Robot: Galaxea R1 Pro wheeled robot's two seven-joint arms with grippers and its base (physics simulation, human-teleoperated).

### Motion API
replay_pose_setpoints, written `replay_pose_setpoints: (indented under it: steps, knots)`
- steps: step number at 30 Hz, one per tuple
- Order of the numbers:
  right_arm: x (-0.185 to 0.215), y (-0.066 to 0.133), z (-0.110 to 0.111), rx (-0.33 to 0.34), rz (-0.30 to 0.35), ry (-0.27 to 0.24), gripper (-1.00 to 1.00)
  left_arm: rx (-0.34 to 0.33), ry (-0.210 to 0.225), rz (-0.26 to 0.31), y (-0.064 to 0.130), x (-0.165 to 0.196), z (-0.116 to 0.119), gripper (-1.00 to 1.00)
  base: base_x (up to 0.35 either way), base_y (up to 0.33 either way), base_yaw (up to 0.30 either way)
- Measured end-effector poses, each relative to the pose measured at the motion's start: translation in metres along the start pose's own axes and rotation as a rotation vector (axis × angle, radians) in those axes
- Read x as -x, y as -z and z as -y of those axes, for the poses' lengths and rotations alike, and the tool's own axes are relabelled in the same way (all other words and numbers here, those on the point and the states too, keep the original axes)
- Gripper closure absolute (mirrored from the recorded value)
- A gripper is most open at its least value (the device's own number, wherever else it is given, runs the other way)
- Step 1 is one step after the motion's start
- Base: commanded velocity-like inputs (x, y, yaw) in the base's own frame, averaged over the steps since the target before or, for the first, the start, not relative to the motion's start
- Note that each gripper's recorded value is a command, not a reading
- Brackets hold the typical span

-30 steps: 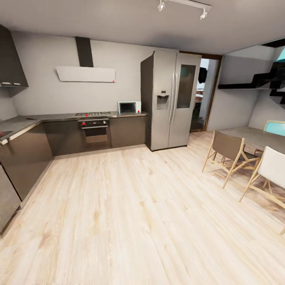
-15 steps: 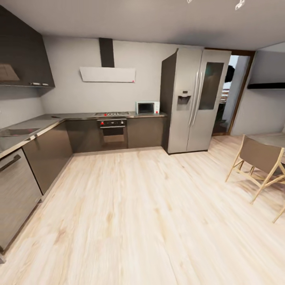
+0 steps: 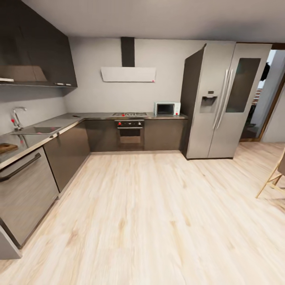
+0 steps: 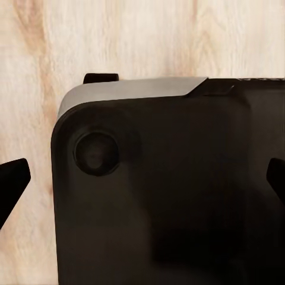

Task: In the kitchen, take the Vidalia onion out of the sink, dice it on the chopping board with the paring knife, put the diced onion into the bowl on the countertop, then place both the paring knife and the chopping board into the sink.

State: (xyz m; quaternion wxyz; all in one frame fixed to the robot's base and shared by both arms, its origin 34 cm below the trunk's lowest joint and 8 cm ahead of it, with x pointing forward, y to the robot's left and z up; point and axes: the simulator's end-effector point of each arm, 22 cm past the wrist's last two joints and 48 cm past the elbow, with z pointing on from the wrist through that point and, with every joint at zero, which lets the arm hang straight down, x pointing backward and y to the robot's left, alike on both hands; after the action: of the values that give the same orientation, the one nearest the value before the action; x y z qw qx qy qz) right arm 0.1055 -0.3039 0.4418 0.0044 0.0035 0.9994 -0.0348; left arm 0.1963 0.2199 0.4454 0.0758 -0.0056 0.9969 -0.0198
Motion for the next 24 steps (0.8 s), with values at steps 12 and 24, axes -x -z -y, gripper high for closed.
replay_pose_setpoints:
  steps: [12, 24]
  knots:
    - [0.0000, 0.0000, 0.0000, 0.000, 0.000, 0.000, -1.00, 0.000, 0.000, -0.001, 0.0000, -0.0002, 0.0000, -1.00, 0.341, 0.000, 0.271]
    - [0.0000, 0.0000, 0.0000, 0.000, 0.000, 0.000, -1.00, 0.000, 0.000, 0.000, 0.0000, -0.0002, 0.0000, -1.00, 0.341, 0.000, 0.271]
